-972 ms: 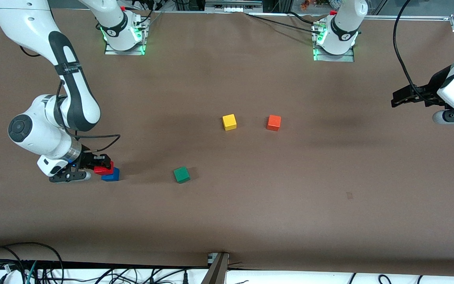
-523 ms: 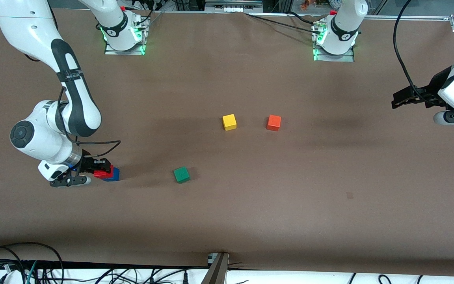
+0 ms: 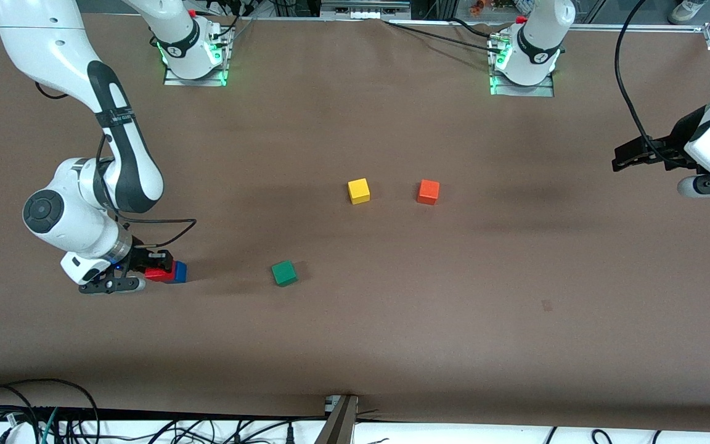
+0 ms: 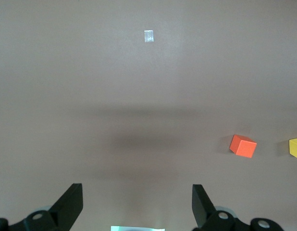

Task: Pass red block to right arm, stack on blue
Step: 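Lower the red cube onto the blue cube with the right gripper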

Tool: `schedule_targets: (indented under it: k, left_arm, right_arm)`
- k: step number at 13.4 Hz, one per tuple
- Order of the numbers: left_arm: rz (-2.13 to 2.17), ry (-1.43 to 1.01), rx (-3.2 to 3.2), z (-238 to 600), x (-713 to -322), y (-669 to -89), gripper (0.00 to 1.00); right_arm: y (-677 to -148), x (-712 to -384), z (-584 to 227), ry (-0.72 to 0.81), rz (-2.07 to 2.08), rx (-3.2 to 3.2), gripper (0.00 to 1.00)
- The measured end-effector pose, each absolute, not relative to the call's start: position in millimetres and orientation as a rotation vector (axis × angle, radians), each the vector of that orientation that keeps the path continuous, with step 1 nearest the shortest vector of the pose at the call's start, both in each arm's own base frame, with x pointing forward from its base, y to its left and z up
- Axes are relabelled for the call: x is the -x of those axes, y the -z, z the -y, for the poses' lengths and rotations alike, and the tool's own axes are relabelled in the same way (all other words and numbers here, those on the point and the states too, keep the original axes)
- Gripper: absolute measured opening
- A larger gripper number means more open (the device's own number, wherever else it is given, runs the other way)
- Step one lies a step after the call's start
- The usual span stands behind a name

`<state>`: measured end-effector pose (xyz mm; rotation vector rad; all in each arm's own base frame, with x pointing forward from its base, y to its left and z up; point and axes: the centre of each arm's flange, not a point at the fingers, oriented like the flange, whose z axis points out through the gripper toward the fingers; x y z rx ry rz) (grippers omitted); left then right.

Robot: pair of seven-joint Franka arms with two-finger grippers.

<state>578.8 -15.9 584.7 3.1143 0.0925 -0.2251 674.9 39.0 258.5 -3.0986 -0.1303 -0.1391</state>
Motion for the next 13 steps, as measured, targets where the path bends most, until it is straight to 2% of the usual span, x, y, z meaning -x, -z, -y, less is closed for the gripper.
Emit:
schedule_targets:
  k: [13]
  left_arm:
    - [-0.099,0.228,-3.114,13.8,-579.3,-583.7,1.00]
  right_arm:
    - [-256.5,-677.1,-47.3,0.140,0.105,3.099,0.56]
